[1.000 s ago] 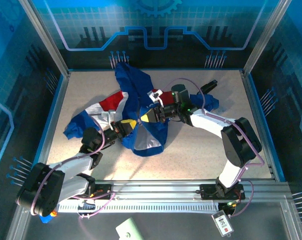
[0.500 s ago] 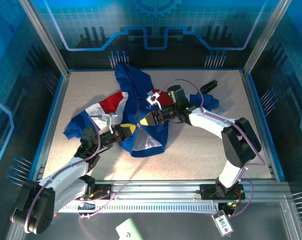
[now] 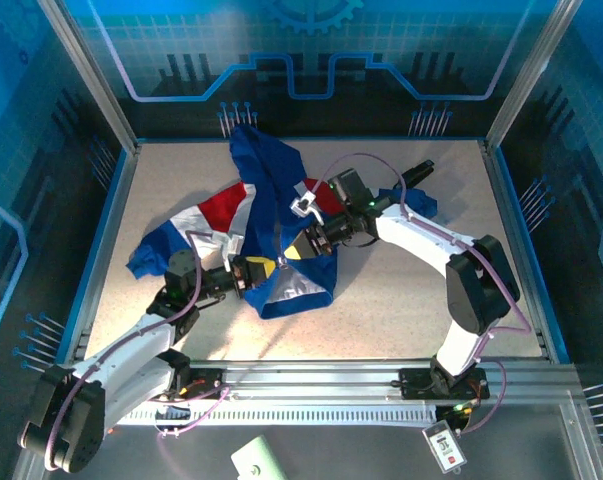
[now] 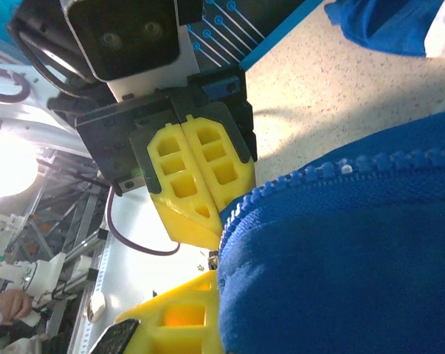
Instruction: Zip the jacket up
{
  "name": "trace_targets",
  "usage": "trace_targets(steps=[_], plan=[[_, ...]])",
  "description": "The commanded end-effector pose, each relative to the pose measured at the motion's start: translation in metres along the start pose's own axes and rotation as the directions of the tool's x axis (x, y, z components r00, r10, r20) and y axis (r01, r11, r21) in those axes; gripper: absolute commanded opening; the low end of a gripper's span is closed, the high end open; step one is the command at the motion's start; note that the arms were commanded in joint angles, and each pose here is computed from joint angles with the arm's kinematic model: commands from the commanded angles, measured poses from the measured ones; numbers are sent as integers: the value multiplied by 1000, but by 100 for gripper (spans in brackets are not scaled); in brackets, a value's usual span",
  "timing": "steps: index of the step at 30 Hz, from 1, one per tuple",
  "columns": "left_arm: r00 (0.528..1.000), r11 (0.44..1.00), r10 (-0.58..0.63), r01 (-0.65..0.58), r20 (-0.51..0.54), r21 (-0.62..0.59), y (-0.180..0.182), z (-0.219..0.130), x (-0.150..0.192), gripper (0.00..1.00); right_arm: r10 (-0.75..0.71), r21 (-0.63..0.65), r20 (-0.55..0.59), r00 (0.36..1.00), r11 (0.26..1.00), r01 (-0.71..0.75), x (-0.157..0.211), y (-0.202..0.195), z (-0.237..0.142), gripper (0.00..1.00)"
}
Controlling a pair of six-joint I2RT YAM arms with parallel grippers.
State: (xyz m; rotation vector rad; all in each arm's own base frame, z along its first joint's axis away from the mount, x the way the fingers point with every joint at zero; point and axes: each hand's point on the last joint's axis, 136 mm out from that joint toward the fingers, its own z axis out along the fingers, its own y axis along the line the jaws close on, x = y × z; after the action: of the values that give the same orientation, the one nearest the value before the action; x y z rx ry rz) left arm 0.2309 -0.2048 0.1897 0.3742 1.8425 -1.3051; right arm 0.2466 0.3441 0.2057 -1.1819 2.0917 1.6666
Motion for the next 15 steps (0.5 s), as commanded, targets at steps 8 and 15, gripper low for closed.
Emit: trace_targets(steps=[8, 15], plan=[[985, 998, -16, 26, -172, 56, -16, 2, 23, 0, 1, -35, -86, 996, 999, -4, 12, 4, 5, 0], [965, 999, -19, 30, -263, 39, -18, 7, 32, 0, -4, -51, -85, 996, 999, -1, 11, 5, 5, 0]])
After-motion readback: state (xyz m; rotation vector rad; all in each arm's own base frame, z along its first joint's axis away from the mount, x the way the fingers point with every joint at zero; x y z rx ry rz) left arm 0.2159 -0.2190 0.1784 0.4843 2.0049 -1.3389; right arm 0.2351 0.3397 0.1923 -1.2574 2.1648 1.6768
